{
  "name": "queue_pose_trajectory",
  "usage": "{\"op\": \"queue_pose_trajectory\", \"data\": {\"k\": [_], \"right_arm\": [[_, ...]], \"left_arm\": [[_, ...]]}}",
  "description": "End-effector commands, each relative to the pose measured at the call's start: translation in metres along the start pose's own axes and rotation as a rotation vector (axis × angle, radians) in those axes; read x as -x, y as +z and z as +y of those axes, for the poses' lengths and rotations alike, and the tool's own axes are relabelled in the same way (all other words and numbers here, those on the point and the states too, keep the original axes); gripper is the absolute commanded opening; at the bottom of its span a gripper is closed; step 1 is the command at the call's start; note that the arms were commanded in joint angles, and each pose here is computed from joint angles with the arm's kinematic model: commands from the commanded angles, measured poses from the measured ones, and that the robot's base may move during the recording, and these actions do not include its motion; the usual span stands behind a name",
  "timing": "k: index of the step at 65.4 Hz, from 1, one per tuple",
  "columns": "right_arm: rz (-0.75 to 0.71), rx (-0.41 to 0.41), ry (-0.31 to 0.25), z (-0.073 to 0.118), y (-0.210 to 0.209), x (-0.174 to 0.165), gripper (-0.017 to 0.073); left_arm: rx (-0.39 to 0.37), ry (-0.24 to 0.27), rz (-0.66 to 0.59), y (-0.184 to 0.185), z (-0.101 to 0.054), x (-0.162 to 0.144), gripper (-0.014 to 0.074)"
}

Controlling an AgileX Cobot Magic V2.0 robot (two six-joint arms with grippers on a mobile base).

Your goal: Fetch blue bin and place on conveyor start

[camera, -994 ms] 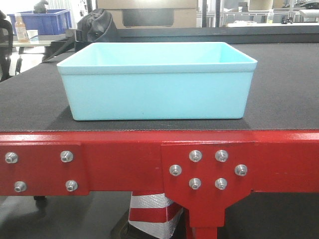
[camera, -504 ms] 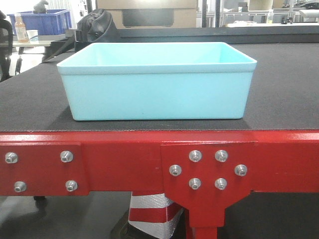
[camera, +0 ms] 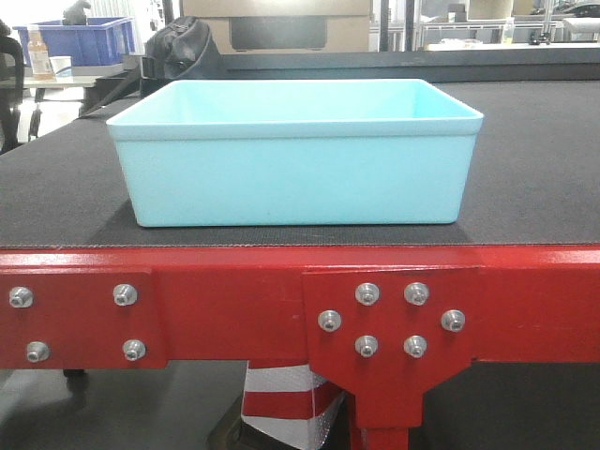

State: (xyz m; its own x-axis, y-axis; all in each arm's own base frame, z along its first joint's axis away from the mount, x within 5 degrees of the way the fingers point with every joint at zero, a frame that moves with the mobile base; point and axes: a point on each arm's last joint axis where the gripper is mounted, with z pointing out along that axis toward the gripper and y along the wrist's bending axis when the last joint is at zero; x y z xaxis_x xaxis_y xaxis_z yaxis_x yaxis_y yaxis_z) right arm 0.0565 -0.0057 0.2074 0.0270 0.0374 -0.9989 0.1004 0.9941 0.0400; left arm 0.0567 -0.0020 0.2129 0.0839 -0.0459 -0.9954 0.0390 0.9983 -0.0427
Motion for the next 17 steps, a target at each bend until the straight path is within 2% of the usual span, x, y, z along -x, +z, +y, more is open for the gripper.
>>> {"op": "queue_pose_trajectory", "data": {"k": [1,17], "right_arm": [[-0.021,-0.004,-0.005,-0.0002,-0.0003,0.0019,-0.0167],[-0.021,-0.004,-0.005,-0.0002,-0.0003,0.0019,-0.0167]], "left_arm": [[-0.002,-0.012,-0.030,-0.0006,-0.0002,0.0029,-0.0111],[-0.002,-0.012,-0.030,-0.0006,-0.0002,0.0029,-0.0111]]}}
